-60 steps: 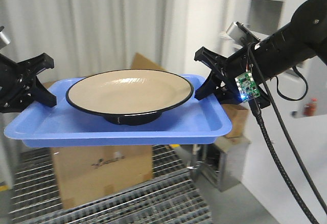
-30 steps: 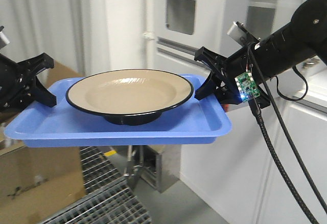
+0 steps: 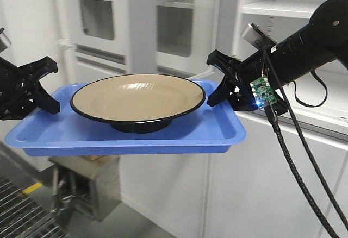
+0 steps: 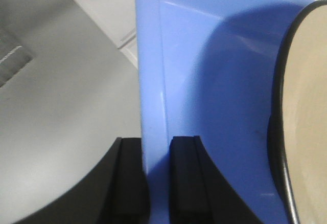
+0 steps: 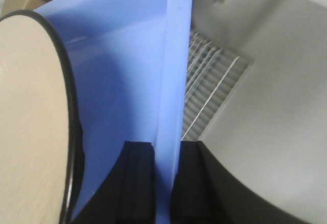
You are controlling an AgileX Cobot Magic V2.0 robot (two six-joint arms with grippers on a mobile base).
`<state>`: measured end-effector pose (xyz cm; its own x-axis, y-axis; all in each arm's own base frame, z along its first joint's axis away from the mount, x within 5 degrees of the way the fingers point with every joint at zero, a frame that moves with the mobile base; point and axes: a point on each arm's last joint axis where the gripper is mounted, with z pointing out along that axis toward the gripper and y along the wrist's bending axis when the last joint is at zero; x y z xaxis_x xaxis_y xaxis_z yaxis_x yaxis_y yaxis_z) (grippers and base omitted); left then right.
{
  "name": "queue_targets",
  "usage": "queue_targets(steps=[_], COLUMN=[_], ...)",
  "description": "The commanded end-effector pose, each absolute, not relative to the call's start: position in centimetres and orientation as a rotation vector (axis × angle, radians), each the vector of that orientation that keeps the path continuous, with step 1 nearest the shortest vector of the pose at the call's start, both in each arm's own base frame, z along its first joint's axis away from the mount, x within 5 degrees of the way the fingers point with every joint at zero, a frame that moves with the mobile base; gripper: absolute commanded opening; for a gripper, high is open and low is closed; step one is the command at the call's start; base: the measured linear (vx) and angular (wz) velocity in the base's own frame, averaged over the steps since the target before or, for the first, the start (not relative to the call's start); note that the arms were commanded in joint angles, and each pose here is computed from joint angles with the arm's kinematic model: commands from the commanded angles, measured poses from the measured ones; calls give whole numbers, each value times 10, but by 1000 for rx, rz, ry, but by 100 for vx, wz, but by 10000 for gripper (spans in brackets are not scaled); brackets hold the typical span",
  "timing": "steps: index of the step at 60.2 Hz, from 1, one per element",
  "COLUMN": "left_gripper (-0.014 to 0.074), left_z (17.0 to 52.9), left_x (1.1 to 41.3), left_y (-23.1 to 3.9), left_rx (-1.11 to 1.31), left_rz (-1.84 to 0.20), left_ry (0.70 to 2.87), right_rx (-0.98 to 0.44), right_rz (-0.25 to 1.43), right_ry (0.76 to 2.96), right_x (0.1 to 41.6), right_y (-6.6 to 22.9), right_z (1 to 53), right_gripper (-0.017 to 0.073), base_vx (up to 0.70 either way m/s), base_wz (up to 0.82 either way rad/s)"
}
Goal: Place disk in tray to left cabinet
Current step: 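Keep the blue tray raised with both grippers as the base turns toward the cabinet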
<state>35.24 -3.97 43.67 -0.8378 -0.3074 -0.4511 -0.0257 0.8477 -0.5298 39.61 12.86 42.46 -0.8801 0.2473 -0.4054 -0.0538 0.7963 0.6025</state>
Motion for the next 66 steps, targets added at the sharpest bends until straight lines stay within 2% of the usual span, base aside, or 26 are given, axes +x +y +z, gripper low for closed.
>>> queue_targets(steps=[1,66], left_gripper=[1,1], left_z=[469,469], left_x=[335,335], left_y=[-52,-52], left_rx=[-202,-202], left_rz=[-844,-844], left_ry=[2350,2350], right_rx=[68,68], right_rz=[994,994], right_ry=[2400,2400], right_x=[372,372], right_y=[135,135], right_z=[461,461], right_gripper=[-1,-1], base_vx=[13,10], base_wz=[-52,-36])
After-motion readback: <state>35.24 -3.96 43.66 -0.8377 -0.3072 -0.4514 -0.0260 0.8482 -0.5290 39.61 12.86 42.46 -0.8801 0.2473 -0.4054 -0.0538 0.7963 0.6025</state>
